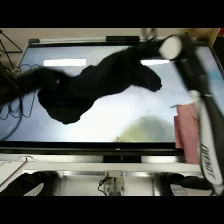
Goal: Fold the shirts.
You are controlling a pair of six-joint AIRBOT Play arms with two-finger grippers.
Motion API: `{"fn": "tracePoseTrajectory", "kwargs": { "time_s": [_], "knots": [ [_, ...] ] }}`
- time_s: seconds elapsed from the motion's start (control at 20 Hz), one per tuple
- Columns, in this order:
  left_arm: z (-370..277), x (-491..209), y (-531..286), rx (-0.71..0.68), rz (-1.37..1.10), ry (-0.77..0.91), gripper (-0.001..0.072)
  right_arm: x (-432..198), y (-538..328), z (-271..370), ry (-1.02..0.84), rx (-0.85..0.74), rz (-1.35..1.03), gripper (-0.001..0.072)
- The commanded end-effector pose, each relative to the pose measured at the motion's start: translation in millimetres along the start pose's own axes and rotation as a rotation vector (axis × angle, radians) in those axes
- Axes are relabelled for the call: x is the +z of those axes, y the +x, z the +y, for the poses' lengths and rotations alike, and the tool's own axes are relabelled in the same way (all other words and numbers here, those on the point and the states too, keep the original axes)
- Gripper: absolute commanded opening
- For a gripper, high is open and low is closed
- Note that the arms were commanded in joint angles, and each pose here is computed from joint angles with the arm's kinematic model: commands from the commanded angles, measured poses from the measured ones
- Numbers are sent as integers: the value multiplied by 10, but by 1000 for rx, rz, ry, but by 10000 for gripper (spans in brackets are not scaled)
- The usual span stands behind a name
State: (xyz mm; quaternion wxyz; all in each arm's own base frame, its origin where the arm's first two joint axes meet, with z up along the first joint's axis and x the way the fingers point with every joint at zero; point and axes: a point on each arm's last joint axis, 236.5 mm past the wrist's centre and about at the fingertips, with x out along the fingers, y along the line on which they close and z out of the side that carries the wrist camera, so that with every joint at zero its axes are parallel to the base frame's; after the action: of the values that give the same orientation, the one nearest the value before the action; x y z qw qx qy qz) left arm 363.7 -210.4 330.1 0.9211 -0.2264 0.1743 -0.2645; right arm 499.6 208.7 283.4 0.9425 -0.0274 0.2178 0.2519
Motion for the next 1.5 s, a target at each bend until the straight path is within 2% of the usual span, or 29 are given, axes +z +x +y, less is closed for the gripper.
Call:
{"fn": "tracePoseTrajectory", "kwargs": {
  "time_s": [0.0,0.1,0.2,0.3,0.4,0.55,0.6,0.65,0.7,0.75,0.85,0.95,1.05,1.15,1.25,1.3,1.45],
  "knots": [
    [-959,1337,-123,-277,-364,23,40,1383,-1819,-310,-25,-167,-493,89],
    [-1273,1538,-207,-318,-365,175,40,1417,-2460,-183,-31,-182,-533,89],
    [-1259,1594,-293,-287,-324,309,41,975,-2493,4,43,-123,-351,88],
    [-777,1479,-319,-140,-205,377,41,156,-2078,439,137,46,-9,89],
    [30,1082,-361,72,47,398,40,-609,-1585,1137,159,248,241,89],
    [1155,283,-641,345,442,305,39,-1758,-820,2248,202,414,402,90],
    [1431,176,-748,436,486,294,40,-2101,-623,2523,229,434,426,122],
    [1677,104,-868,523,509,289,39,-2414,-457,2705,266,431,466,348],
    [1839,31,-964,576,523,279,39,-2613,-352,2798,296,426,518,620],
    [1915,-37,-1018,594,528,266,39,-2650,-295,2813,308,427,535,630],
    [2008,-199,-1095,611,550,243,39,-2326,-235,2605,289,414,457,630],
    [2037,-358,-1145,613,578,227,39,-1684,-231,2056,259,347,307,630],
    [1984,-488,-1167,588,591,210,39,-1173,-207,1196,246,173,181,631],
    [1904,-557,-1207,567,587,202,39,-1072,-172,35,325,-62,155,631],
    [1820,-569,-1261,555,568,199,40,-1484,-100,-772,526,-166,246,640],
    [1773,-573,-1278,544,559,199,40,-1846,-30,-966,632,-148,350,670],
    [1675,-562,-1295,520,540,196,40,-2881,87,-1017,784,-46,696,670]
  ]
}}
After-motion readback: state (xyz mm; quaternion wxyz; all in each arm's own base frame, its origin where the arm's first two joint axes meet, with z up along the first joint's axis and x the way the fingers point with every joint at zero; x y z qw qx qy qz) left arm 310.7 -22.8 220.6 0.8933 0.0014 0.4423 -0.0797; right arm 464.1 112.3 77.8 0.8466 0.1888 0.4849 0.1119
